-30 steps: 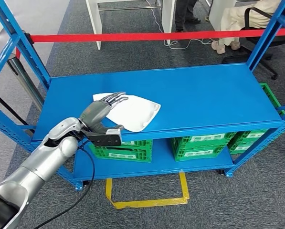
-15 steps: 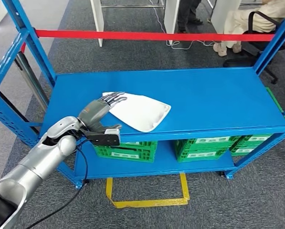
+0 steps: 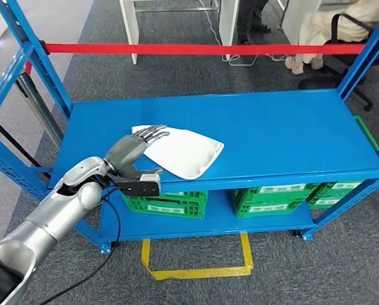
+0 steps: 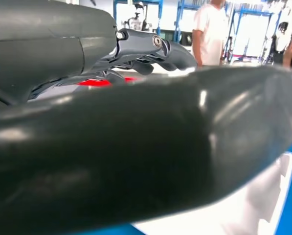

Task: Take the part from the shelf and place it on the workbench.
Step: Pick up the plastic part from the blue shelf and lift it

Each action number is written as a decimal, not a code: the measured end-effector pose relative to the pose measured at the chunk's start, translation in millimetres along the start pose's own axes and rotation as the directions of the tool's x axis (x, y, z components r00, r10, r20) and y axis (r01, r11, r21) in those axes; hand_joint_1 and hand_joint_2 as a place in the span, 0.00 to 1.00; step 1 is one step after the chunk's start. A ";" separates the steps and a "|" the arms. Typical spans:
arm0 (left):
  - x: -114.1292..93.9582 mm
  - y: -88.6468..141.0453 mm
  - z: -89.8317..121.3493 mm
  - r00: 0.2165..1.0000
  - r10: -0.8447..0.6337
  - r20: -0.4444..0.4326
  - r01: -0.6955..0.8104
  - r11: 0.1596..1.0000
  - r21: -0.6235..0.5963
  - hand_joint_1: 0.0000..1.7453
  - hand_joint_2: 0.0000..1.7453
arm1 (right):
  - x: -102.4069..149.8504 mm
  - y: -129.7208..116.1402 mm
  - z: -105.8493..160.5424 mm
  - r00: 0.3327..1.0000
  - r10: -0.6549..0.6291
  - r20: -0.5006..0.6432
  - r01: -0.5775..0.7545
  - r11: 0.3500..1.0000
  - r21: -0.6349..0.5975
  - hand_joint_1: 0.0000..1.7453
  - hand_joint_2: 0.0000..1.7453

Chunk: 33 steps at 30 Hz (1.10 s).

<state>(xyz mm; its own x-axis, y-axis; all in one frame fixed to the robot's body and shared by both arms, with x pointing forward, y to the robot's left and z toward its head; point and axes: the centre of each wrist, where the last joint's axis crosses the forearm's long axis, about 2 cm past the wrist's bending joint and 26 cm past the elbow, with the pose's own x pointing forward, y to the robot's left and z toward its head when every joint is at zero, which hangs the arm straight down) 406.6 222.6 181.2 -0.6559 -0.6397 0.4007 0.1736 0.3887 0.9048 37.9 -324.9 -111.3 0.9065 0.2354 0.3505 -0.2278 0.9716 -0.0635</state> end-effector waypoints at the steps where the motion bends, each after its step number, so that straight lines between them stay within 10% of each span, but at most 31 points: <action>1: 0.0 0.4 -0.2 1.000 -0.001 0.000 0.001 1.000 0.001 0.00 0.00 | 0.3 -0.1 -0.1 1.000 0.000 0.001 0.000 1.000 0.000 0.00 1.00; 30: -1.9 0.4 1.9 1.000 -0.011 -0.010 0.011 1.000 0.011 0.00 0.00 | 0.8 2.0 -0.3 1.000 0.014 0.000 -0.014 1.000 0.003 0.00 1.00; 33: -2.1 0.8 2.0 0.999 -0.020 -0.026 0.020 1.000 0.014 0.00 0.75 | -0.1 2.3 0.0 1.000 0.011 -0.002 -0.011 1.000 0.003 0.00 1.00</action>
<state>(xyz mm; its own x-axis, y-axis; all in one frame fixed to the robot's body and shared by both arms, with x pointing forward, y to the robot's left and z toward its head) 406.7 225.6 180.8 -0.6395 -0.6646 0.3865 0.1505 0.3848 0.9106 37.3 -322.7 -111.5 0.9045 0.2465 0.3481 -0.2392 0.9688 -0.0645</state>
